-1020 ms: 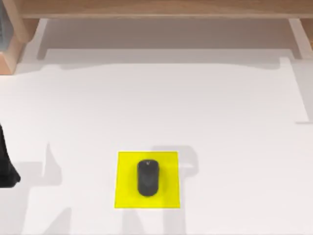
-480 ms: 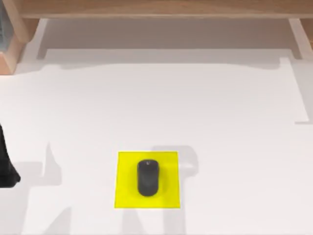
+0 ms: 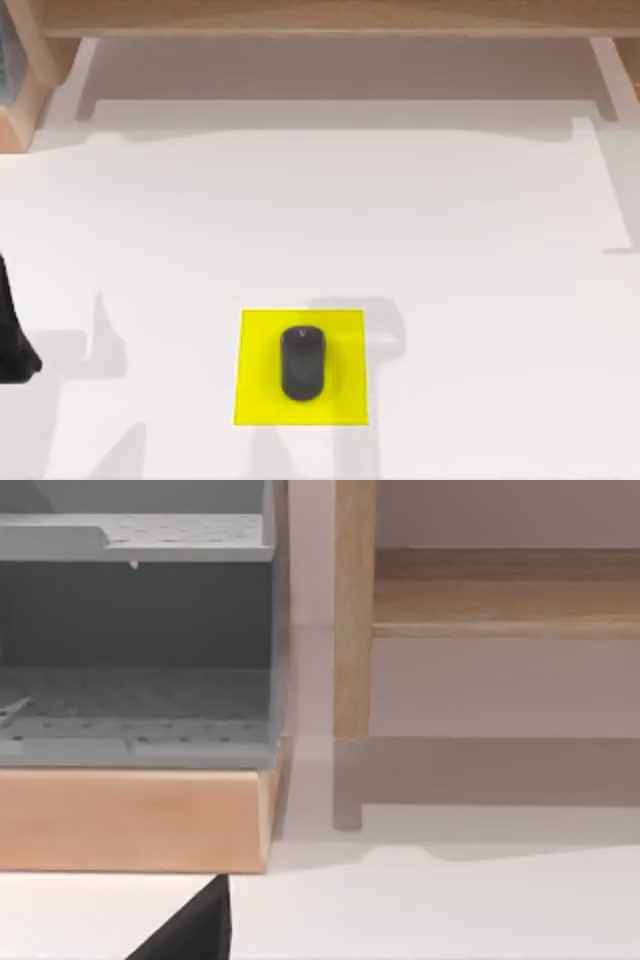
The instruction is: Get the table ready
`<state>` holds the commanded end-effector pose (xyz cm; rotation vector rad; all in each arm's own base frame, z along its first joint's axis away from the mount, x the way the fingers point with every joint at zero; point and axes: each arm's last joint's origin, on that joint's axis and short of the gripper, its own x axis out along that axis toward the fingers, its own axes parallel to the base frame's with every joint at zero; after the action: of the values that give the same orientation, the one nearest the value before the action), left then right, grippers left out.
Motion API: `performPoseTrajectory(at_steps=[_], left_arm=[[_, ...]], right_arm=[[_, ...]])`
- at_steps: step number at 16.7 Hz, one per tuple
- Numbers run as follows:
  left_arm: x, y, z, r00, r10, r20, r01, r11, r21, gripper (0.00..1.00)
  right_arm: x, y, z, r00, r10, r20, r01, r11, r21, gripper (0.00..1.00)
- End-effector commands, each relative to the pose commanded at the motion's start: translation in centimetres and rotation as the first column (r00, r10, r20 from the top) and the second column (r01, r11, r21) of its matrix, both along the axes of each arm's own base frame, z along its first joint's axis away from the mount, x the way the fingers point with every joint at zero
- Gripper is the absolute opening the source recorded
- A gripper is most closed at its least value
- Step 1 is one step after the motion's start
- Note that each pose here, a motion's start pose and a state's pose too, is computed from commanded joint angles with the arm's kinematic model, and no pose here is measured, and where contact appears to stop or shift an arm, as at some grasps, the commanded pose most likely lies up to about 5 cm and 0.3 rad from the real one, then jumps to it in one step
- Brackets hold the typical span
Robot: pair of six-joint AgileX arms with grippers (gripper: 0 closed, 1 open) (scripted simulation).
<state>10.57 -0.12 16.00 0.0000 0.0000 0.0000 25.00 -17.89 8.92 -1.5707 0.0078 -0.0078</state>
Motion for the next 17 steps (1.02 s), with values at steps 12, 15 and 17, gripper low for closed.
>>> performPoseTrajectory(at_steps=[12,15,17], left_arm=[[0.0,0.0,0.0,1.000,0.000,0.000,0.000,1.000,0.000,1.00],[0.0,0.0,0.0,1.000,0.000,0.000,0.000,1.000,0.000,1.00],[0.0,0.0,0.0,1.000,0.000,0.000,0.000,1.000,0.000,1.00]], right_arm=[[6.3,-0.1,-0.1,1.000,-0.002,-0.004,0.002,1.000,0.005,0.00],[6.2,-0.2,-0.1,1.000,-0.007,-0.006,0.007,1.000,0.008,0.00],[7.1,-0.3,-0.3,1.000,-0.008,-0.010,0.008,1.000,0.010,0.00]])
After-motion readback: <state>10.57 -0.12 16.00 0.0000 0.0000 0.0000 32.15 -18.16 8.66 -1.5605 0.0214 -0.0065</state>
